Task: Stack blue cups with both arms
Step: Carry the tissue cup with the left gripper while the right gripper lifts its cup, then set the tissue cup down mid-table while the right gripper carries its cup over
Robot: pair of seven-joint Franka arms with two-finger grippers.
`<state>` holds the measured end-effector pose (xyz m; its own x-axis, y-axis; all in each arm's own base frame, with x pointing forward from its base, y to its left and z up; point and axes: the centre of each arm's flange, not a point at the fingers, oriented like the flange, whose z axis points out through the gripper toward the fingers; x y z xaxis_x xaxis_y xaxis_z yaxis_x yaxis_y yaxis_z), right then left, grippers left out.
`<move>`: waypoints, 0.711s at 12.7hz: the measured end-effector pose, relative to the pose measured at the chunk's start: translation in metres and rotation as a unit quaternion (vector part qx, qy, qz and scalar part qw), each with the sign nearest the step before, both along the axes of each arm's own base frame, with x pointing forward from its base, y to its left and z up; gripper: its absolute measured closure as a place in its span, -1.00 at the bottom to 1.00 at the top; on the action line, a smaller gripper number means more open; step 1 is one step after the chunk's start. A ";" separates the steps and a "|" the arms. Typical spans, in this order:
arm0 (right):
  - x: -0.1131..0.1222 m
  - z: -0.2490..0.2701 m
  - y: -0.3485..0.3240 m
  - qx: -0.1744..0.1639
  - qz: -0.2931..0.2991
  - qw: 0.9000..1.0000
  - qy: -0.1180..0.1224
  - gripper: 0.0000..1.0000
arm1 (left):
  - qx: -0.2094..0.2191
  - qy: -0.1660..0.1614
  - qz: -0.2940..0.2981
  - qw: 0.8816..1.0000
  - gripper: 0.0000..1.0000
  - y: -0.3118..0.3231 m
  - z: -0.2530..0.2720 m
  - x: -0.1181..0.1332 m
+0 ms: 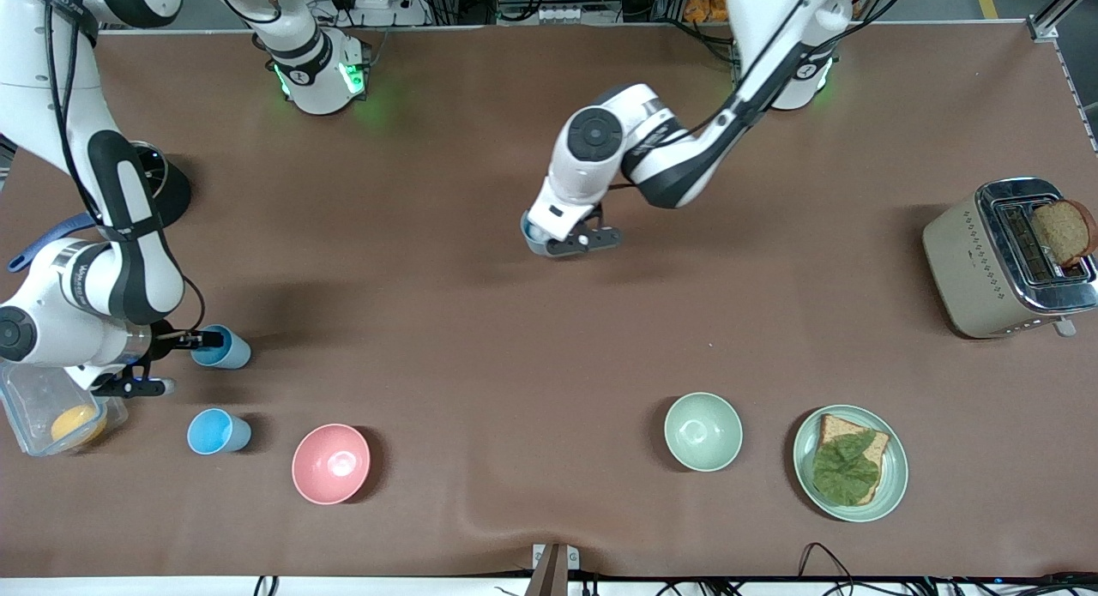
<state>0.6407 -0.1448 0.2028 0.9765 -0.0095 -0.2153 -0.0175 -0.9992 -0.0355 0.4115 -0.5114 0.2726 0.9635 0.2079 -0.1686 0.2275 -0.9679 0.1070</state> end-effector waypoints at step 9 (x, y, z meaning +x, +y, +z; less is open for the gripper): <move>0.007 0.032 0.015 0.009 0.008 1.000 -0.015 0.92 | 0.008 -0.022 0.027 0.999 -0.11 -0.043 -0.026 -0.022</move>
<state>0.6479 -0.1299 0.2352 0.9826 0.0098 -0.1856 -0.0002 -0.9985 -0.0540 0.3891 -0.5540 0.2462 0.9571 0.2626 -0.1227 0.2755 -0.9557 0.1035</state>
